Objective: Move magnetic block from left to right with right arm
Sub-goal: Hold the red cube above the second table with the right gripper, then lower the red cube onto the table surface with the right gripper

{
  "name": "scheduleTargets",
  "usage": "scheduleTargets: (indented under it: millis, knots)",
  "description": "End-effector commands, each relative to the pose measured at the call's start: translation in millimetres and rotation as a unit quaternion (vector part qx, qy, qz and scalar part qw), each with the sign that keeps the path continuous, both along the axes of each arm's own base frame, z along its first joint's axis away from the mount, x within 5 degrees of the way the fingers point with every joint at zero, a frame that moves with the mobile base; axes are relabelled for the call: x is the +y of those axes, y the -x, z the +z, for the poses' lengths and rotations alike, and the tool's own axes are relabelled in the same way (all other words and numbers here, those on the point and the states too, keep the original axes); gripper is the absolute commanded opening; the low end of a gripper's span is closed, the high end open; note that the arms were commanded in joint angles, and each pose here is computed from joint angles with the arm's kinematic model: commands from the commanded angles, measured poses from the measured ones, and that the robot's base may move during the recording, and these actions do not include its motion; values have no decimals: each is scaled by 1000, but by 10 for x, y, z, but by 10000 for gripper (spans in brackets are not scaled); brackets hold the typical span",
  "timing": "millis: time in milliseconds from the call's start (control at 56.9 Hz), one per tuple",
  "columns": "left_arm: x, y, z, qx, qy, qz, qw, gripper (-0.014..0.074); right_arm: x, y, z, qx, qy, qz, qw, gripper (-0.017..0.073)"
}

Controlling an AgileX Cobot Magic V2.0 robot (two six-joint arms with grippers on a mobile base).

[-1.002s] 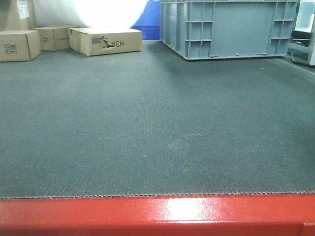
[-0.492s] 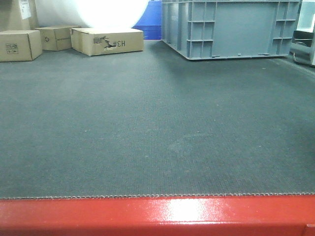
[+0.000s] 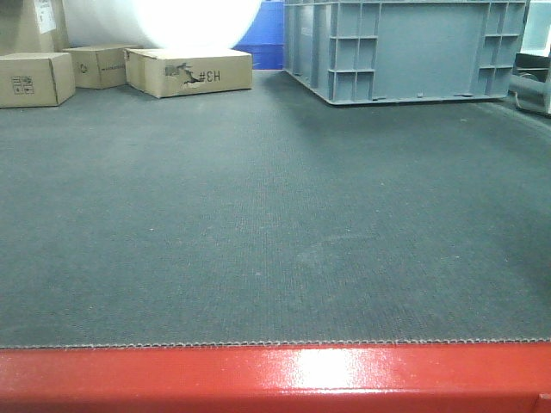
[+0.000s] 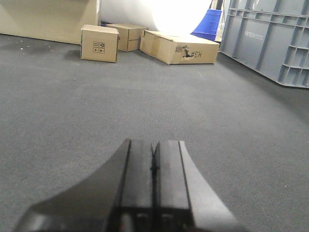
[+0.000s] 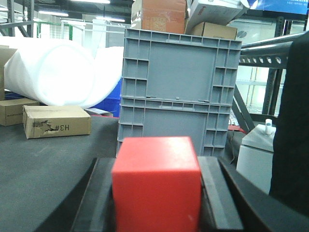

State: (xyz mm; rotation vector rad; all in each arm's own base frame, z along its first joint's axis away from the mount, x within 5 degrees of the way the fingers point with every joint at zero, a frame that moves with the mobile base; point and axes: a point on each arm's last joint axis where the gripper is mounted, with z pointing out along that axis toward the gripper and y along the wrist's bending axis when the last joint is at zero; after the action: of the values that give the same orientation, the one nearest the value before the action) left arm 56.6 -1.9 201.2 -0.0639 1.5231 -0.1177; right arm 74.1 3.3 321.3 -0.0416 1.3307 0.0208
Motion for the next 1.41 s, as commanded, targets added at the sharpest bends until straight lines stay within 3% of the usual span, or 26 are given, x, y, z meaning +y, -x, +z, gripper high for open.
scheduleTargets:
  millis: [0,246,316,422,510,703,826,949,1002,1142,1230,1283,1388]
  knots:
    - [5,10,50,-40,3,2,999,-126,3,-46,191,-36,0,0,999,283]
    - [5,10,50,-40,3,2,999,-126,34,-562,256,96,-23,8,995,283]
    - [5,10,50,-40,3,2,999,-126,82,-745,224,126,-2,19,992,283]
    - [5,10,50,-40,3,2,999,-126,226,-1002,178,164,57,49,984,283]
    - [5,10,50,-40,3,2,999,-126,410,-1176,109,202,77,87,973,283]
    - [5,10,50,-40,3,2,999,-126,934,-1478,-130,306,96,166,933,283]
    - [5,10,50,-40,3,2,999,-126,1253,-1638,-322,395,77,179,898,283]
    - [5,10,50,-40,3,2,999,-126,1516,-1775,-393,477,21,156,865,283]
    - [5,10,50,-40,3,2,999,-126,1629,-1824,-436,519,-10,131,844,283]
    - [5,10,50,-40,3,2,999,-126,1888,-1906,-454,585,-69,72,805,283]
    - [5,10,50,-40,3,2,999,-126,2030,-1934,-449,610,-76,47,787,283]
    - [5,10,50,-40,3,2,999,-126,2127,-1938,-474,627,-66,34,775,283]
    - [5,10,50,-40,3,2,999,-126,2319,-2002,-465,634,-54,36,771,283]
